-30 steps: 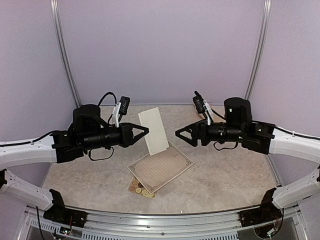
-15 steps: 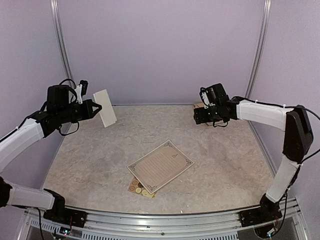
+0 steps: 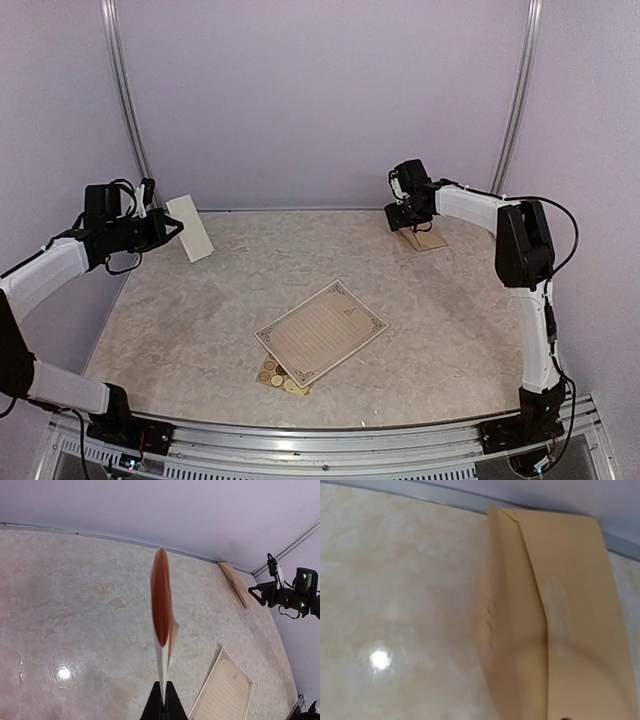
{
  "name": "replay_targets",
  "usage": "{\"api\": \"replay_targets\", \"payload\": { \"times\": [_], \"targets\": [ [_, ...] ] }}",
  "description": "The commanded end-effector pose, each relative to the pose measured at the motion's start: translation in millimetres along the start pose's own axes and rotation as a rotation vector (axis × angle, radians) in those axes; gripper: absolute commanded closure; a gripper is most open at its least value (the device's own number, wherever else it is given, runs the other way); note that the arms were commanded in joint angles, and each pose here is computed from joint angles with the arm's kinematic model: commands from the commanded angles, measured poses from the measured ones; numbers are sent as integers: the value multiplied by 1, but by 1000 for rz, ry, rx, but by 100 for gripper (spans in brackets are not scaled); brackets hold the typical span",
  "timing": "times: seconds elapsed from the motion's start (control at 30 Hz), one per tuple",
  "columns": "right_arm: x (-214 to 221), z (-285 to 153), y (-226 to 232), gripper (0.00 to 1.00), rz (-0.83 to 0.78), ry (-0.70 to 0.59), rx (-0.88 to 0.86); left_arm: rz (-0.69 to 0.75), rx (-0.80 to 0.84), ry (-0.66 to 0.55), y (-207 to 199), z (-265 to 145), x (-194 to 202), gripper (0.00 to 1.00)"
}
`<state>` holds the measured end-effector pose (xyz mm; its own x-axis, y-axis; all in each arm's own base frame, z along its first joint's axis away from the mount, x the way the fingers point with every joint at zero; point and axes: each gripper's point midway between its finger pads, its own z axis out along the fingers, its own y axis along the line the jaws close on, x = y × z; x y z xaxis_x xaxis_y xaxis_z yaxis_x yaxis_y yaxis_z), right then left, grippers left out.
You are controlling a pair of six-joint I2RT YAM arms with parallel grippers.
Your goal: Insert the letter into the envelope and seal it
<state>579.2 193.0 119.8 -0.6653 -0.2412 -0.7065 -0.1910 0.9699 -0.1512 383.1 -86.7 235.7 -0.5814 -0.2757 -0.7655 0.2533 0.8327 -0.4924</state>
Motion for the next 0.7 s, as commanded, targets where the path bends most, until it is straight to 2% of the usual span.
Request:
{"api": "replay_targets", "payload": {
  "times": [0.0, 0.2, 0.47, 0.6, 0.67],
  "targets": [
    [9, 26, -6, 39, -76, 62, 25, 4, 56, -11, -6, 2, -4, 100],
    [17, 54, -6, 43, -95, 69, 33, -19, 41, -12, 6, 1, -6, 100],
    [25, 81, -24, 65, -147, 76, 135, -28, 56, -5, 6, 2, -4, 100],
    [22, 84, -29, 82, -155, 65, 145, -30, 60, -3, 5, 2, -3, 100],
    [22, 84, -29, 100, -159, 67, 145, -31, 61, -6, 5, 2, -5, 100]
  ]
}}
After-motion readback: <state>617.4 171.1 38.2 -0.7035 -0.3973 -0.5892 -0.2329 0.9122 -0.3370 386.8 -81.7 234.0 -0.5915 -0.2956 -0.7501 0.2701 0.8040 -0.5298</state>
